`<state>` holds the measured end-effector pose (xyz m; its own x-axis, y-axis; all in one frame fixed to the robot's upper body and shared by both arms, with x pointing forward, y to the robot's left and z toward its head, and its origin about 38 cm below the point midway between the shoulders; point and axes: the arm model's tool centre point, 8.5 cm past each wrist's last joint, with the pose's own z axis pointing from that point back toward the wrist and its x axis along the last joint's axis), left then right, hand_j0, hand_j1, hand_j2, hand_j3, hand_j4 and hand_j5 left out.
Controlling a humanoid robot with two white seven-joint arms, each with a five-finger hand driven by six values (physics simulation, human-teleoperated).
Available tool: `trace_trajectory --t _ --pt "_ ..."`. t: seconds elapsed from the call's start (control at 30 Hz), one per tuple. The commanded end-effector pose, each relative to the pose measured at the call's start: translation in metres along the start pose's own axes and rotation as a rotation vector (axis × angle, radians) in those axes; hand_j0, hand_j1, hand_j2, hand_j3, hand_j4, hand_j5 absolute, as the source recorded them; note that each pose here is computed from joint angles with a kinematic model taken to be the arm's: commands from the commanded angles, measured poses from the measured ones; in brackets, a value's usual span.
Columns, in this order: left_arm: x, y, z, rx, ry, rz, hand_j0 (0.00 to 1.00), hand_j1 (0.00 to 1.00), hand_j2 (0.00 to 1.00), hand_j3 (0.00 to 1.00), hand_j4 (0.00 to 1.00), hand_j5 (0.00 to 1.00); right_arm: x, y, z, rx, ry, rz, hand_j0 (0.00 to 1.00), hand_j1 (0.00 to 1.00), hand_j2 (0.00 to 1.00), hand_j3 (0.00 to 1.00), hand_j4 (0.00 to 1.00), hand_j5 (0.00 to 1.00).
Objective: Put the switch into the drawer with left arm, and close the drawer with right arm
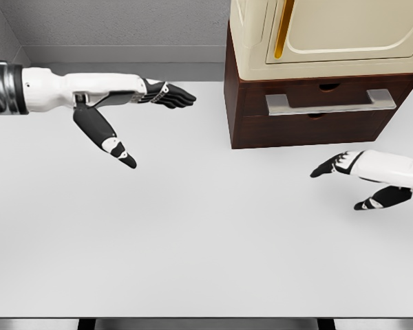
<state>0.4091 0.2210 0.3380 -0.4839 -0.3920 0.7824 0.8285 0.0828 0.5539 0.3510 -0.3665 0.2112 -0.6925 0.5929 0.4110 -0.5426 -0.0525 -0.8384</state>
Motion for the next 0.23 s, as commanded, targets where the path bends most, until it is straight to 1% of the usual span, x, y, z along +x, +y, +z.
trace_trajectory --t 0.0,0.2 --pt "-0.0006 0.0000 -0.0013 -0.003 0.010 -0.016 1.00 1.00 1.00 1.00 1.00 1.00 0.0038 0.0025 -0.0029 0.010 -0.014 -0.004 1.00 1.00 1.00 1.00 1.00 1.00" --pt "0.0001 -0.0004 -0.0021 -0.005 0.007 -0.018 1.00 1.00 1.00 1.00 1.00 1.00 0.0026 0.0027 -0.0023 0.009 -0.011 -0.008 1.00 1.00 1.00 1.00 1.00 1.00"
